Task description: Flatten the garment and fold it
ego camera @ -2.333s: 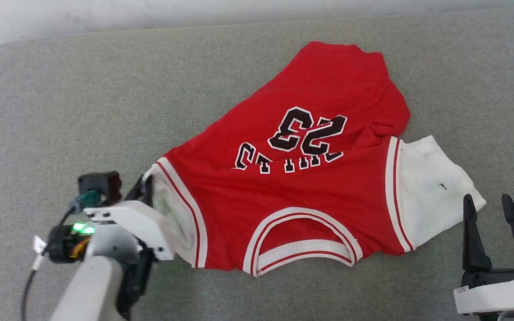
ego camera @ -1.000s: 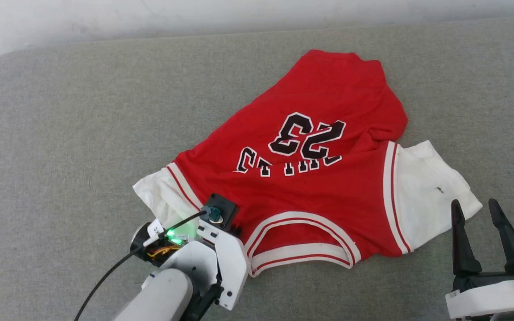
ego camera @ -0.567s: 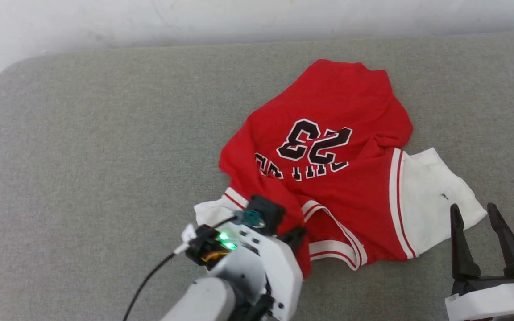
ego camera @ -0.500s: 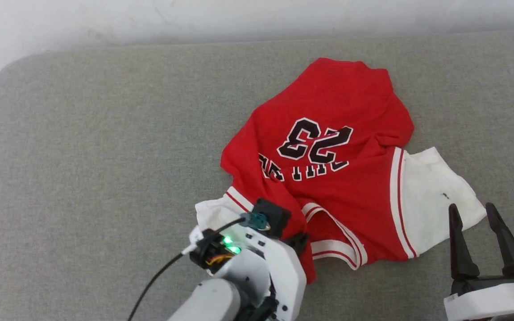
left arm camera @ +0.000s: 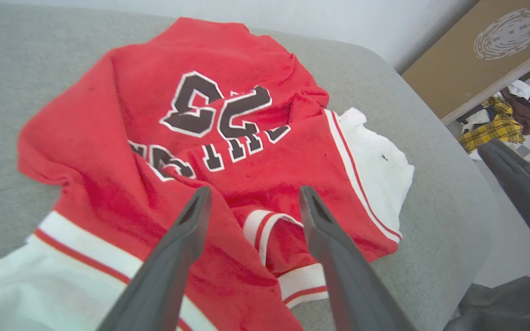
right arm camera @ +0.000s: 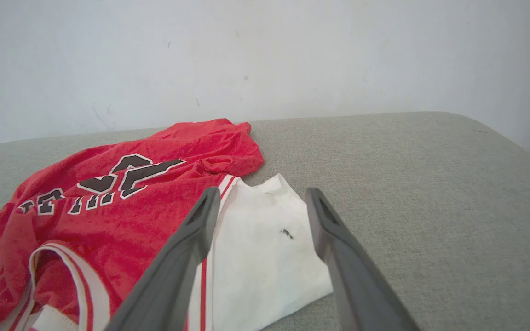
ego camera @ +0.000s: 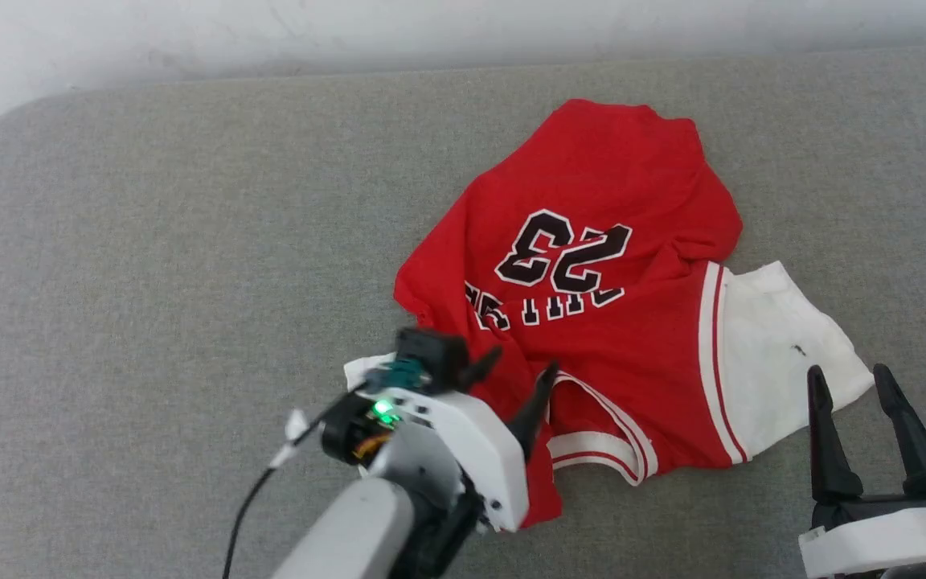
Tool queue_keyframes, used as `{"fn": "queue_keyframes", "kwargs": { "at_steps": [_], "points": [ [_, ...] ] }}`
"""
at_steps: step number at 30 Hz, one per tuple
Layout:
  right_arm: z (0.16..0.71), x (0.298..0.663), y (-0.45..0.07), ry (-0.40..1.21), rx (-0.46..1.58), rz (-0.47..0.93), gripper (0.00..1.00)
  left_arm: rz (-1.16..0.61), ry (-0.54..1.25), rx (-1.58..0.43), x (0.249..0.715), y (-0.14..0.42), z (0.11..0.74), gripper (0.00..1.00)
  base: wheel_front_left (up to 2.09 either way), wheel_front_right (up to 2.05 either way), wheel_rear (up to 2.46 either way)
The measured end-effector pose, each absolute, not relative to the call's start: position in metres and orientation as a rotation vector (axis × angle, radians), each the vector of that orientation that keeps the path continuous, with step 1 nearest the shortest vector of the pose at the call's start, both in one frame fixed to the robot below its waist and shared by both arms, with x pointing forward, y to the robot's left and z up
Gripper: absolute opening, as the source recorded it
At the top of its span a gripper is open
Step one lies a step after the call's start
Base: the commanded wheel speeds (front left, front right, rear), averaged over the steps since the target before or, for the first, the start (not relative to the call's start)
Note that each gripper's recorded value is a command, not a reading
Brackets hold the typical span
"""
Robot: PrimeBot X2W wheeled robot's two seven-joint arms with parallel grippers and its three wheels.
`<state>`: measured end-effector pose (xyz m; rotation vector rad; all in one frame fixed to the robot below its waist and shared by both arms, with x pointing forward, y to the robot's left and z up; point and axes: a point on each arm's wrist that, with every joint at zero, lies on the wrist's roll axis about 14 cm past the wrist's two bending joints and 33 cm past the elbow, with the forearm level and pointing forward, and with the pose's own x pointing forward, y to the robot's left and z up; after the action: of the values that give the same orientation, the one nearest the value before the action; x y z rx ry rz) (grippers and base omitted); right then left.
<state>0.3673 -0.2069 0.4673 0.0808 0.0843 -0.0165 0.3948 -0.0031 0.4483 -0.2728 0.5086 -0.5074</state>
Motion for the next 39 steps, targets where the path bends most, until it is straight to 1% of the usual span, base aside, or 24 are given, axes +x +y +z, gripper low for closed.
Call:
{"fn": "queue_keyframes", "kwargs": {
  "at_steps": [3, 5, 8, 11, 16, 22, 28, 33, 39],
  "points": [
    [0.469, 0.367, -0.206, 0.075, 0.085, -0.014, 1.00, -0.413, 0.367, -0.310, 0.411, 0.025, 0.484, 1.00, 0.00, 0.00, 0.00],
    [0.469, 0.368, -0.204, 0.076, 0.087, -0.009, 1.00, -0.323, 0.314, -0.249, 0.420, 0.059, 0.492, 1.00, 0.00, 0.00, 0.00],
    [0.467, 0.369, -0.203, 0.079, 0.089, -0.004, 1.00, -0.218, 0.341, -0.152, 0.421, 0.102, 0.483, 1.00, 0.00, 0.00, 0.00],
    [0.465, 0.370, -0.202, 0.085, 0.089, -0.003, 1.00, -0.182, 0.425, -0.097, 0.414, 0.122, 0.464, 1.00, 0.00, 0.00, 0.00],
    [0.461, 0.372, -0.202, 0.100, 0.087, -0.002, 1.00, -0.177, 0.549, -0.067, 0.405, 0.128, 0.436, 1.00, 0.00, 0.00, 0.00],
    [0.456, 0.373, -0.202, 0.114, 0.088, -0.003, 1.00, -0.212, 0.624, -0.091, 0.400, 0.118, 0.423, 1.00, 0.00, 0.00, 0.00],
    [0.451, 0.374, -0.202, 0.127, 0.089, -0.004, 1.00, -0.249, 0.821, -0.007, 0.380, 0.120, 0.390, 1.00, 0.00, 0.00, 0.00],
    [0.448, 0.376, -0.202, 0.134, 0.092, -0.005, 1.00, -0.259, 0.856, 0.013, 0.386, 0.119, 0.386, 1.00, 0.00, 0.00, 0.00],
    [0.443, 0.375, -0.205, 0.144, 0.096, -0.019, 1.00, -0.292, 0.876, -0.010, 0.393, 0.110, 0.381, 1.00, 0.00, 0.00, 0.00]
  ]
}}
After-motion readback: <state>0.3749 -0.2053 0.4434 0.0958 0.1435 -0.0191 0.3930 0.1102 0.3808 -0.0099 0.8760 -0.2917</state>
